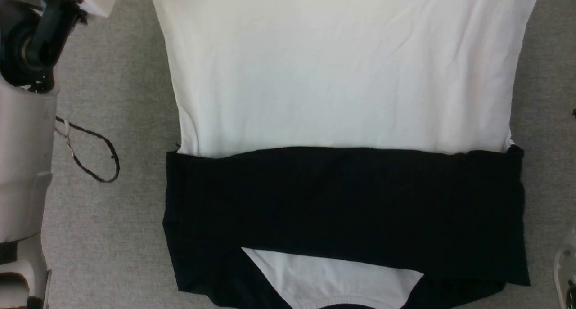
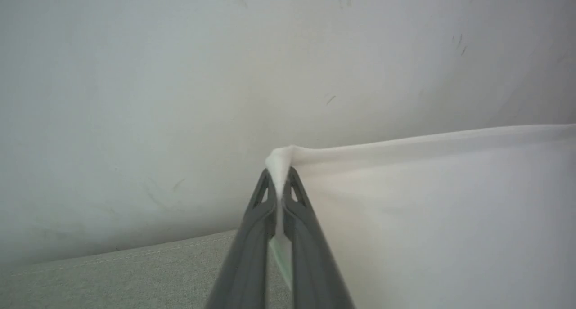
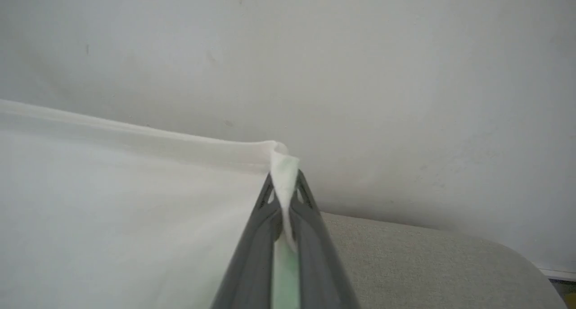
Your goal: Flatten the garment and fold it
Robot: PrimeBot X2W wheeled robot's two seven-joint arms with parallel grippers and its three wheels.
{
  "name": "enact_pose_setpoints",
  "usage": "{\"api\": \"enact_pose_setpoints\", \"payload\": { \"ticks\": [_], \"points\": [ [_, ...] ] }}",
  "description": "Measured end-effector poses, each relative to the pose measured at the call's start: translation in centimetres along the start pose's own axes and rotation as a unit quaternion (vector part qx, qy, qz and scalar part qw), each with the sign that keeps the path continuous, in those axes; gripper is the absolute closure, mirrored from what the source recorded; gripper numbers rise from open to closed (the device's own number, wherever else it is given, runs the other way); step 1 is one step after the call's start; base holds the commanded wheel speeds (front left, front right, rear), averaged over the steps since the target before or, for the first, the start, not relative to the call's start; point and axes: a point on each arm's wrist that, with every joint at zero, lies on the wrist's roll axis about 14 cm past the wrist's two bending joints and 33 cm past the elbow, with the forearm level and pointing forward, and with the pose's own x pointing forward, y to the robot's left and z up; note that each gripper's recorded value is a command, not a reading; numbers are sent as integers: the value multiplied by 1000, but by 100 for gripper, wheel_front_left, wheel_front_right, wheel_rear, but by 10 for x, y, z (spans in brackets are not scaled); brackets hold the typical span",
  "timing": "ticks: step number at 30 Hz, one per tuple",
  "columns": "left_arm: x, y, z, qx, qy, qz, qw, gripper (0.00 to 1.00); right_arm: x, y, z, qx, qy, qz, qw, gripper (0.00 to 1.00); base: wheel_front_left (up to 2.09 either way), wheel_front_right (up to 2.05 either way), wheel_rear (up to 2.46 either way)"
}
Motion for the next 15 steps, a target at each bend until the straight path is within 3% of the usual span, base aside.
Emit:
{"api": "enact_pose_setpoints", "payload": {
  "ticks": [7, 15],
  "points": [
    [-34, -17, 11, 29, -28, -34, 999, 100, -38, 9, 4, 7, -22, 29, 999, 100, 0, 0, 0],
    [-134, -42, -18, 8, -12, -50, 999, 100, -123, 23, -20, 69, -17, 65, 995, 100, 0, 0, 0]
  ]
}}
